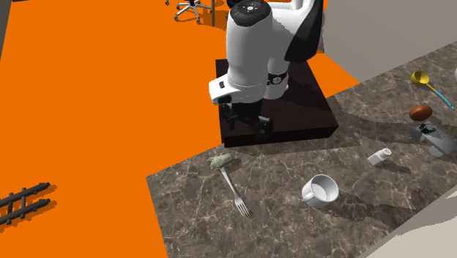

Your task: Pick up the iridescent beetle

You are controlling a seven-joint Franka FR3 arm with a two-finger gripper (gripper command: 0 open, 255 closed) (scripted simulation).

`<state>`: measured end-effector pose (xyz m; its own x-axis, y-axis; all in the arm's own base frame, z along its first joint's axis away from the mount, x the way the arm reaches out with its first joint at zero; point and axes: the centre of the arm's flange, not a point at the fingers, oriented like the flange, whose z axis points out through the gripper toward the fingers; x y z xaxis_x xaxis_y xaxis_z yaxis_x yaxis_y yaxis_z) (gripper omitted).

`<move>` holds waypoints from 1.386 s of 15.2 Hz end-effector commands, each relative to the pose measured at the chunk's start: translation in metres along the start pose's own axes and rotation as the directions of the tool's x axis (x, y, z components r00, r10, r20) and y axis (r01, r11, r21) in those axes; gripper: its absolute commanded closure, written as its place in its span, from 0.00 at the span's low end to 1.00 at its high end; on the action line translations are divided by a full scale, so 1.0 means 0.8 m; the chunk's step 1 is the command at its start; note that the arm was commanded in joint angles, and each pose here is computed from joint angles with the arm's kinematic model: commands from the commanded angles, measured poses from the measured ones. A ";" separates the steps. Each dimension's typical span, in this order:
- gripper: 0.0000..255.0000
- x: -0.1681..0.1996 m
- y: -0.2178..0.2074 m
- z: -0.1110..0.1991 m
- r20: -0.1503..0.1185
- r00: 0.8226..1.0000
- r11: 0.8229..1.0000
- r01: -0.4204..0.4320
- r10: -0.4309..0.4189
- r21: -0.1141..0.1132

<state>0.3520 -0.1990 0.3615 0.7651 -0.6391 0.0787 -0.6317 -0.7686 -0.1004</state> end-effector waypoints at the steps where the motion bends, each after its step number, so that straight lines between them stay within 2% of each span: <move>1: 0.00 0.004 0.022 0.026 0.003 0.998 0.998 -0.055 0.055 0.006; 5: 0.00 0.011 0.057 0.083 0.015 0.987 0.987 -0.159 0.159 0.018; 9: 0.00 0.014 0.092 0.141 0.028 0.965 0.965 -0.262 0.262 0.028; 13: 0.00 0.012 0.126 0.199 0.042 0.932 0.931 -0.362 0.361 0.037; 18: 0.00 0.005 0.166 0.270 0.060 0.878 0.878 -0.477 0.474 0.046; 21: 0.00 0.004 0.168 0.289 0.060 0.878 0.878 -0.477 0.474 0.046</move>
<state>0.2997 -0.2968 0.1227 0.3834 -0.9228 -0.0375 -0.9124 -0.3722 -0.1704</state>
